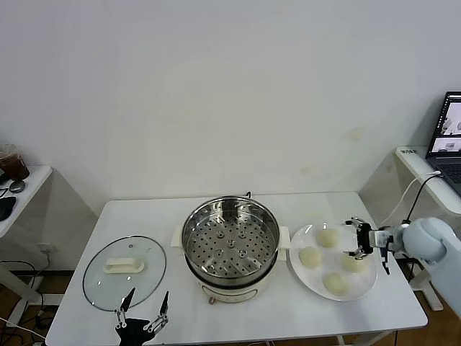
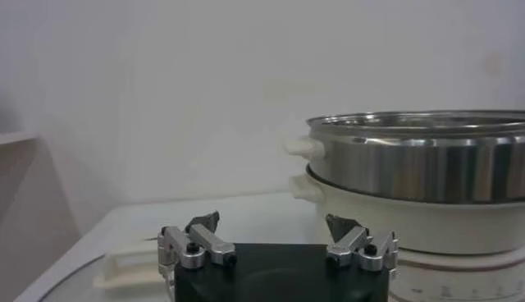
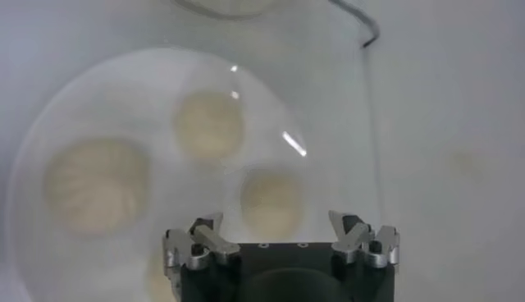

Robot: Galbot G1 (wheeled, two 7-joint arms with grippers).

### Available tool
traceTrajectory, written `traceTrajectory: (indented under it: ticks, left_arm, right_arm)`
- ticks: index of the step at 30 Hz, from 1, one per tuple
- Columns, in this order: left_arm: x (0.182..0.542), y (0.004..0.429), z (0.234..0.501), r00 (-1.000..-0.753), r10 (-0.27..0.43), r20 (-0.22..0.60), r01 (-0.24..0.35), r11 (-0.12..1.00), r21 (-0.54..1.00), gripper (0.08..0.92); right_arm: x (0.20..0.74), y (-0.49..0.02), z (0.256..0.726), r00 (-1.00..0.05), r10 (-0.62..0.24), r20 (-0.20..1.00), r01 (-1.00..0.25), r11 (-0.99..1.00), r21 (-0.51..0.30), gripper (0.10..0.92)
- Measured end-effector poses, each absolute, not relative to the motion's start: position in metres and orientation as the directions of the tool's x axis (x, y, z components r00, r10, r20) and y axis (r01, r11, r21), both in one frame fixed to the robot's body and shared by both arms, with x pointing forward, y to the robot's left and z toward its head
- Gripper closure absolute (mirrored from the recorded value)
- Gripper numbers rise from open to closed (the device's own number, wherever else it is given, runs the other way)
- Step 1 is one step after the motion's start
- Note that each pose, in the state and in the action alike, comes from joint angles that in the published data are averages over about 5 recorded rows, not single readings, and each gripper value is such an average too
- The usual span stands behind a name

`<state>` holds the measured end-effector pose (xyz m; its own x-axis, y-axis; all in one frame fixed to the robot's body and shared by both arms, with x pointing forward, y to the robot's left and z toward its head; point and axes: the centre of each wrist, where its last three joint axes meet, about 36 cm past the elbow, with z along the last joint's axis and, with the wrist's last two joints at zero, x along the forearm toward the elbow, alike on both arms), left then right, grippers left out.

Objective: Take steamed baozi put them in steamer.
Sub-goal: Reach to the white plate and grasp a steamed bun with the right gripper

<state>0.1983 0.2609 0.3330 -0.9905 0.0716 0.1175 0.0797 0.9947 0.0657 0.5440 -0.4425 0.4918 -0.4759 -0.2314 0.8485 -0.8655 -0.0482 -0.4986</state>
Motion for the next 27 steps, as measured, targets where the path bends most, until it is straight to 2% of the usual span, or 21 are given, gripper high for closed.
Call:
traceTrajectory:
  ticks: [13,27]
  left_arm:
    - [0.2,0.269,0.332,-0.993,0.058,0.101,0.069,0.992,0.11,0.177]
    - [0.197,0.273,0.331,-0.995,0.049,0.092,0.061,0.989,0.134,0.177]
  right_arm:
    - [0.627,-0.407,0.483,-0.336,-0.154,0.929,-0.921,-0.151,-0.359,0.2]
    - [0.66,-0.378,0.464,-0.274,-0.066,0.959,-0.94,-0.191,-0.282,0.204]
